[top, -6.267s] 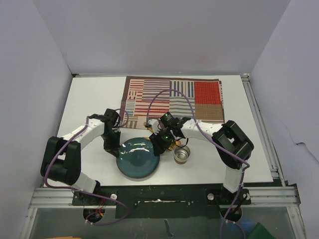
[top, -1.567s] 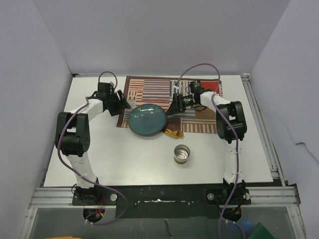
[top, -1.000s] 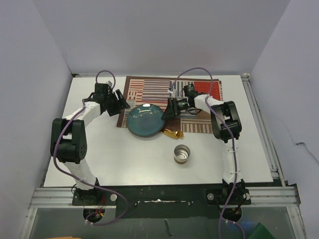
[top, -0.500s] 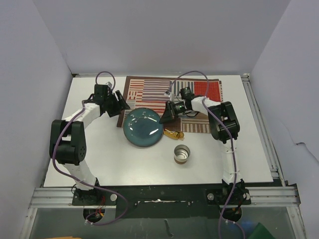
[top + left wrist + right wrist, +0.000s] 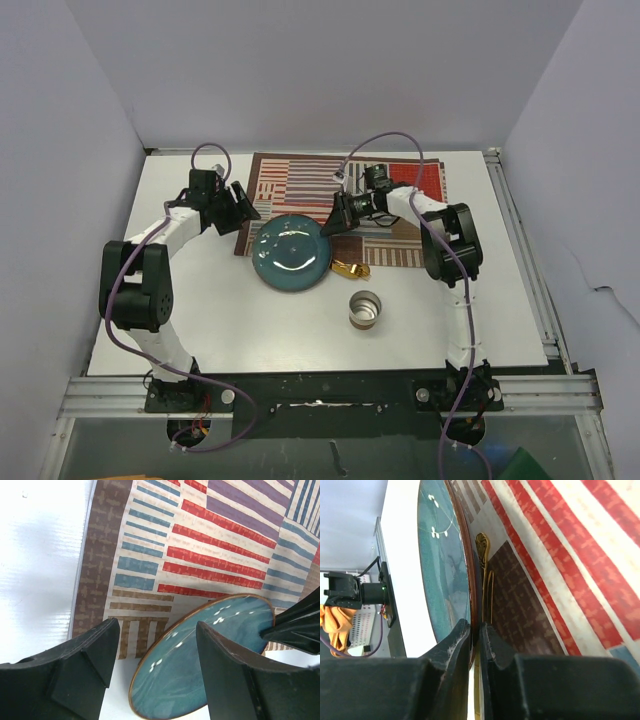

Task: Set the dinner table for one person
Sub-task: Pick up the plate at the center of the board.

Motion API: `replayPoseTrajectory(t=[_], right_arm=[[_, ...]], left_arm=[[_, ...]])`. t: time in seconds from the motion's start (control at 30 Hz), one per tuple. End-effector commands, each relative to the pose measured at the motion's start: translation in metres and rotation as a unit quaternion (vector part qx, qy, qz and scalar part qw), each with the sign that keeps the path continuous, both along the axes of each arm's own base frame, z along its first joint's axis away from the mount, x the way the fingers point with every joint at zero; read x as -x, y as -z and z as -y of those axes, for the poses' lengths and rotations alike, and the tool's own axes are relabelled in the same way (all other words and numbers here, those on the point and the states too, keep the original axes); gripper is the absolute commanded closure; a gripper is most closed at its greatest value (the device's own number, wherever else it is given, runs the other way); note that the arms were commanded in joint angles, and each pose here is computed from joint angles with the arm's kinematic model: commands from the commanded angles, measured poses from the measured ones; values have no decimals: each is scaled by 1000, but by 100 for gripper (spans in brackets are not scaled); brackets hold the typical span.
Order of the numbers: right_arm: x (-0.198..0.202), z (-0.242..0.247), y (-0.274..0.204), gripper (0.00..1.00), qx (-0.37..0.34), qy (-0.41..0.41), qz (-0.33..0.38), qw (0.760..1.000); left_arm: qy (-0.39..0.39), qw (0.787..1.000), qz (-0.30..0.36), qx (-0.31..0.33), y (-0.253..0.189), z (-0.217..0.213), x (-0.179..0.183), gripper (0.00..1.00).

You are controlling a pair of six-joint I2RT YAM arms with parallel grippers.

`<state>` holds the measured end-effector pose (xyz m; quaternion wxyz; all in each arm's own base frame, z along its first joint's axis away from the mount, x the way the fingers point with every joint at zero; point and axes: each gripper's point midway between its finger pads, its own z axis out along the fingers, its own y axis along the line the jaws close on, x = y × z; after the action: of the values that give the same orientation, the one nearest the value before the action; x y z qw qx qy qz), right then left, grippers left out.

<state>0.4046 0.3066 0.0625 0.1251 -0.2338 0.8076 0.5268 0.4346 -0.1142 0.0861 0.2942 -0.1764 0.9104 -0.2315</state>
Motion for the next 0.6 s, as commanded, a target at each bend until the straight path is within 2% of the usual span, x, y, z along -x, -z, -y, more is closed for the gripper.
replayPoseTrajectory(t=[0.0,0.37,0.57], right_arm=[[-25,5,-58,100,-67,8,24,997],[-71,36,-91,100,-154,80,-8,985],[-91,60,-91,100,-158,119,-9,980]], left_arm=[[4,999,46,-1,-26,-1,-12,38],[8,999,34,-2,-14,0,-12,38],[10,999,31,-2,-12,0,-13,38]])
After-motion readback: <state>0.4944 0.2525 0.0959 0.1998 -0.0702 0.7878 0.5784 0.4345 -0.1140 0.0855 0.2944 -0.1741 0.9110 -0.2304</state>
